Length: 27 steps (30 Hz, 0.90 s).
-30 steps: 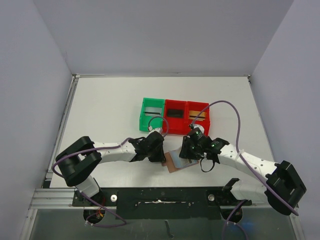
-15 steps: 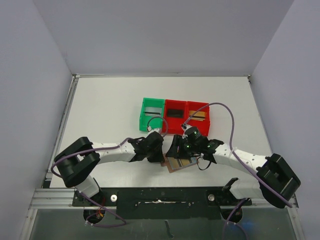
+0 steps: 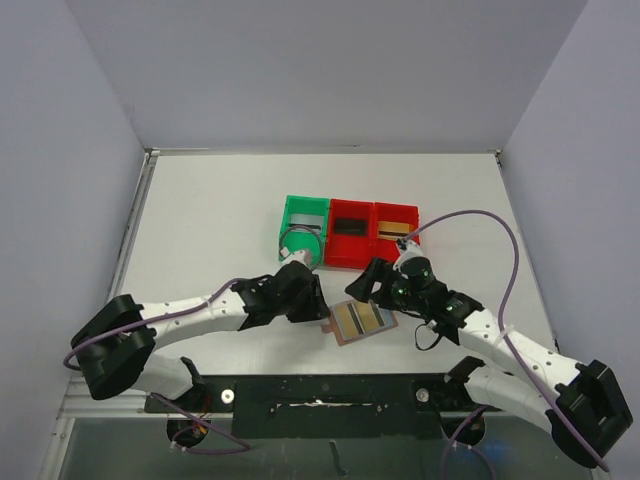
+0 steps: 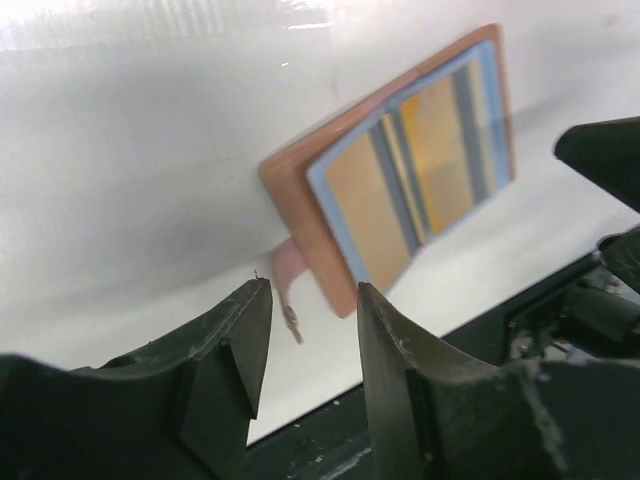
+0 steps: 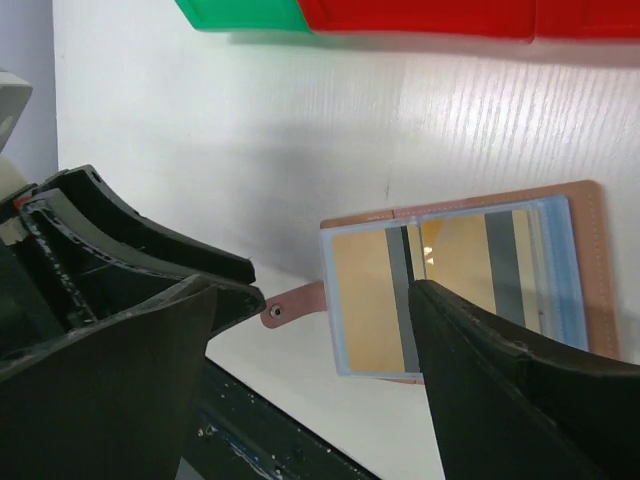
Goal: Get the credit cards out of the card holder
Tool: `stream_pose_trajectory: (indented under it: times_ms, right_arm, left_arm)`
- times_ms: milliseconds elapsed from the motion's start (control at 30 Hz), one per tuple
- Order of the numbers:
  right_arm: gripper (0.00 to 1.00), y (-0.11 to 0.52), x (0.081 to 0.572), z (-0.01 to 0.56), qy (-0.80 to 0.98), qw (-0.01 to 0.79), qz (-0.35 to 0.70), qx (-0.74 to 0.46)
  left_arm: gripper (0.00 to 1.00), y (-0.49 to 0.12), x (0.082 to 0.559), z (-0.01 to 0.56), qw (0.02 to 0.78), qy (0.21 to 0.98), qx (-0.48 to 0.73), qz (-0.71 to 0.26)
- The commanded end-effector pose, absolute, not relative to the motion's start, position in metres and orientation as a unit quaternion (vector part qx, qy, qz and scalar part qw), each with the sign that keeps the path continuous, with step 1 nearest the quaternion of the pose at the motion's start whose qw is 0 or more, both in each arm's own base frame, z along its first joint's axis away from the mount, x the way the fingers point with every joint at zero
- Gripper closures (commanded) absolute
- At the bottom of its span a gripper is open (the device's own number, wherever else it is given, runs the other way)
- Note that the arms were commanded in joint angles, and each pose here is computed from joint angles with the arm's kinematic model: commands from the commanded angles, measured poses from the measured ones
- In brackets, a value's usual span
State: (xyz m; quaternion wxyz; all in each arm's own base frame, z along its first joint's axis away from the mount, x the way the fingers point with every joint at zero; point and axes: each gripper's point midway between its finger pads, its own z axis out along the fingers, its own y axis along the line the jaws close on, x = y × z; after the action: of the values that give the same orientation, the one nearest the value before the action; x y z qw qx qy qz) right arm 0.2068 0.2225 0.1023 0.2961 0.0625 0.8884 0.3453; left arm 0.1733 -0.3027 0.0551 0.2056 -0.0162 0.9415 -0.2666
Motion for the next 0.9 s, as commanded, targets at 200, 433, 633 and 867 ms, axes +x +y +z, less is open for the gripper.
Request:
stream_pose_trajectory:
  times_ms: [200,433,633,867]
  right_arm:
    - [0.25,0.208,0.216,0.109,0.872,0.326,0.361,0.061]
    - [0.41,0.206,0.218,0.105,0.882,0.314,0.343,0.073]
    - [0.51,0.197,0.215,0.094,0.882,0.321,0.333,0.086]
    - [0.59,0.207,0.205,0.073,0.892,0.293,0.341,0.037]
  left_arm:
    - [0.55,-0.347,0.186,0.138,0.248,0.883,-0.013,-0.399]
    - [0.57,-0.37,0.183,0.138,0.235,0.864,-0.008,-0.446]
    - [0.59,-0.378,0.178,0.132,0.239,0.865,0.003,-0.441]
    - [0.69,-0.379,0.176,0.091,0.246,0.874,-0.008,-0.419]
